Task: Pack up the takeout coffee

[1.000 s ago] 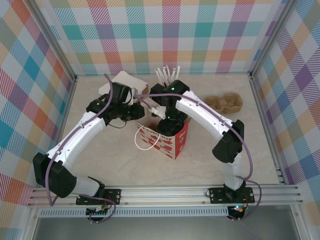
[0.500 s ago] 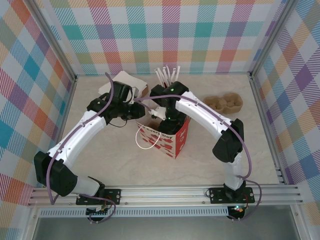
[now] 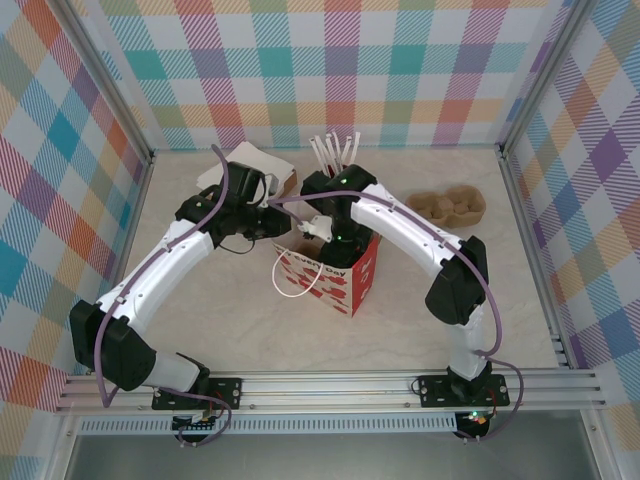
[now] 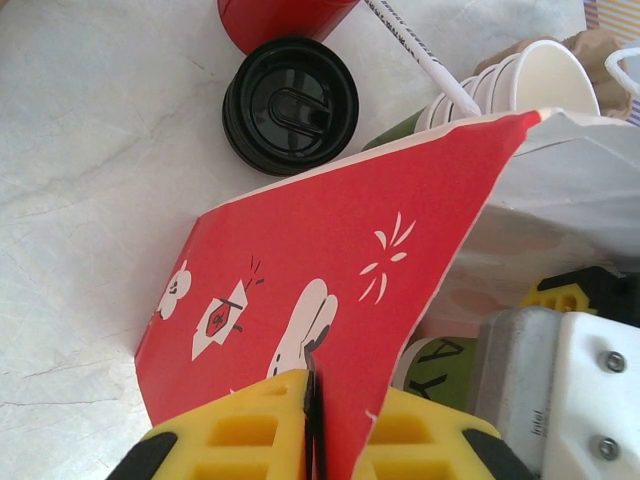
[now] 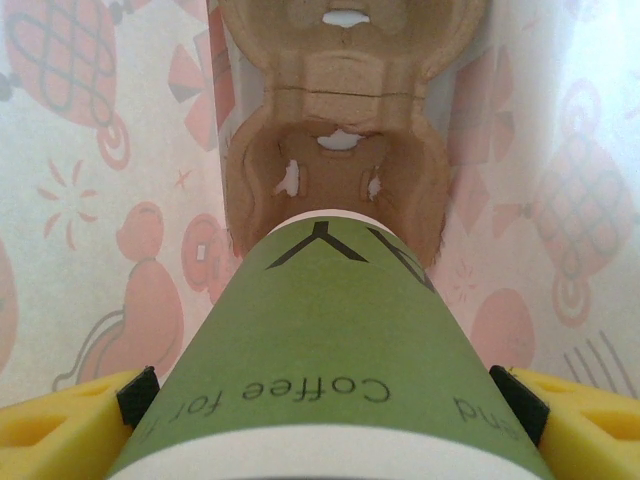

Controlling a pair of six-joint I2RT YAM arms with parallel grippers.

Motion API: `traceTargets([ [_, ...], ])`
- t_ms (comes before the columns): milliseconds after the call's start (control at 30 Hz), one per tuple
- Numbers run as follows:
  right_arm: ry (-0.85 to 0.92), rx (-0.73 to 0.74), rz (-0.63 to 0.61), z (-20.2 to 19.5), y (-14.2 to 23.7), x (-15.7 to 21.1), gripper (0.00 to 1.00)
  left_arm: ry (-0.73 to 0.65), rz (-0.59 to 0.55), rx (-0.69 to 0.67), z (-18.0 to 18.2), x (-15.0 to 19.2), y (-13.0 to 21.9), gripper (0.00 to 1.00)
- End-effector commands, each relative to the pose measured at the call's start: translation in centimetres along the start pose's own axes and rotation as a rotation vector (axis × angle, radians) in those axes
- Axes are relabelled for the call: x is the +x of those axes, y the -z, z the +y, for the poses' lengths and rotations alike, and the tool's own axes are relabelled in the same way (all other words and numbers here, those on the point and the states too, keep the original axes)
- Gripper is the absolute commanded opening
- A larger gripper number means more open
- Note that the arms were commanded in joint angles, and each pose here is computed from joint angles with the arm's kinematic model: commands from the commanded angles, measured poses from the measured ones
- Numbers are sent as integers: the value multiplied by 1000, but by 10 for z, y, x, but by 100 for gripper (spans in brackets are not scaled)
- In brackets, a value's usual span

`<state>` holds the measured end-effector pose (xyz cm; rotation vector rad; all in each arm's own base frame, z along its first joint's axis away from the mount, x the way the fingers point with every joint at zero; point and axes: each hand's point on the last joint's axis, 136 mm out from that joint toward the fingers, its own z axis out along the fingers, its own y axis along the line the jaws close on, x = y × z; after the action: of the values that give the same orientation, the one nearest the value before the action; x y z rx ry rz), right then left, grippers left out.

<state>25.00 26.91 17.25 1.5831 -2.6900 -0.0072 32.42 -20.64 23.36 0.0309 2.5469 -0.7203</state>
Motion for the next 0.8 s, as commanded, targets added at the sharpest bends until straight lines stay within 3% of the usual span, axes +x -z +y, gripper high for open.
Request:
traceTargets([
  [0,7,-11,12,-2,-5,4,69,-14,-26,30,-8,-11,6,13],
  [767,-12,-32,38,-5,-38,0,69,-16,-18,27,-8,-9,5,13],
])
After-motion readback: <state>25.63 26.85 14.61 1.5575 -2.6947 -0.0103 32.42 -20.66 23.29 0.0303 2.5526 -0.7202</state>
